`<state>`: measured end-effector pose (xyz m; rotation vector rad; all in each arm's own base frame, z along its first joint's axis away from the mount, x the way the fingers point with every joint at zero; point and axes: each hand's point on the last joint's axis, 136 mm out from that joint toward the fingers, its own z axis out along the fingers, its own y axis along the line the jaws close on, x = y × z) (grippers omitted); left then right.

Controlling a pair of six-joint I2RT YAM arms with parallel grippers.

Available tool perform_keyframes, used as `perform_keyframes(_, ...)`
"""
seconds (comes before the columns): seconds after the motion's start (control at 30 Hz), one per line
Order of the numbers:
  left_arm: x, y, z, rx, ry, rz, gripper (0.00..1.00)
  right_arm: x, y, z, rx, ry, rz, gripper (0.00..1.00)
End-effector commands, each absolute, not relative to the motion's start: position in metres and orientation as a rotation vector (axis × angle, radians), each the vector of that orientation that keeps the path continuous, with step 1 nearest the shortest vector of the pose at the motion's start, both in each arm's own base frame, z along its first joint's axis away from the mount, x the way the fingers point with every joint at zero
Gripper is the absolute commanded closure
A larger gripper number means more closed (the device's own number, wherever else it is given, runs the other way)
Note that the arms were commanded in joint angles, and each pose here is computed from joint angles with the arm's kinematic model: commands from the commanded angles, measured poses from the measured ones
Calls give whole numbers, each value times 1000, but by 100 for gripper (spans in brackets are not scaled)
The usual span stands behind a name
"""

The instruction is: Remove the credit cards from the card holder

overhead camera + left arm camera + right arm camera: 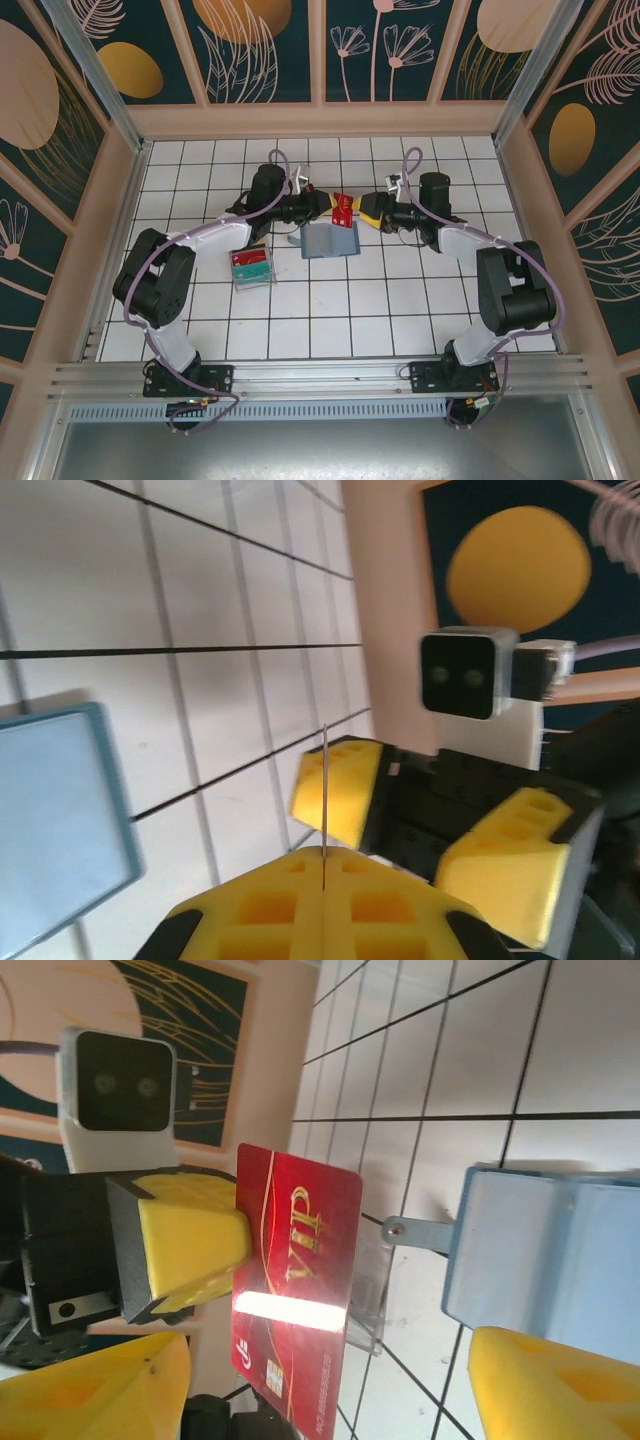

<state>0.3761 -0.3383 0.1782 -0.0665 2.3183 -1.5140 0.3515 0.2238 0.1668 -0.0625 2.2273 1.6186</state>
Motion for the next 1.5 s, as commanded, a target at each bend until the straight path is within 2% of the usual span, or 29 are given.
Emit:
perform_keyframes(0.0, 368, -320, 179, 101, 2392, -1244, 100, 352, 220, 180, -123, 2206, 1537, 24)
perform_keyframes(0.2, 365, -279, 177, 243, 2432, -852, 100, 352, 213, 198, -129, 2150, 1455, 22)
perform_keyframes(0.33, 364, -245, 175, 362, 2409, -558, 100, 344, 211, 225, -199, 2041, 1383, 14)
perform_keyframes(0.5, 354, -215, 188, 603, 2232, -309, 100, 332, 211, 246, -297, 1939, 1234, 10)
perform_keyframes(0.53, 350, -210, 192, 666, 2183, -264, 100, 331, 210, 248, -304, 1927, 1201, 3)
perform_keyframes(0.57, 347, -206, 195, 720, 2145, -229, 100, 330, 210, 249, -305, 1920, 1174, 1)
perform_keyframes(0.8, 317, -176, 180, 1118, 2018, 53, 100, 323, 207, 253, -329, 1842, 1069, 1)
perform_keyframes(1.0, 295, -161, 150, 1404, 2041, 155, 100, 312, 208, 259, -402, 1742, 993, 1)
perform_keyframes(1.27, 268, -141, 111, 1551, 2103, 204, 100, 314, 206, 257, -399, 1754, 959, 1)
perform_keyframes(1.47, 263, -139, 103, 1568, 2109, 196, 100, 316, 206, 253, -393, 1765, 965, 1)
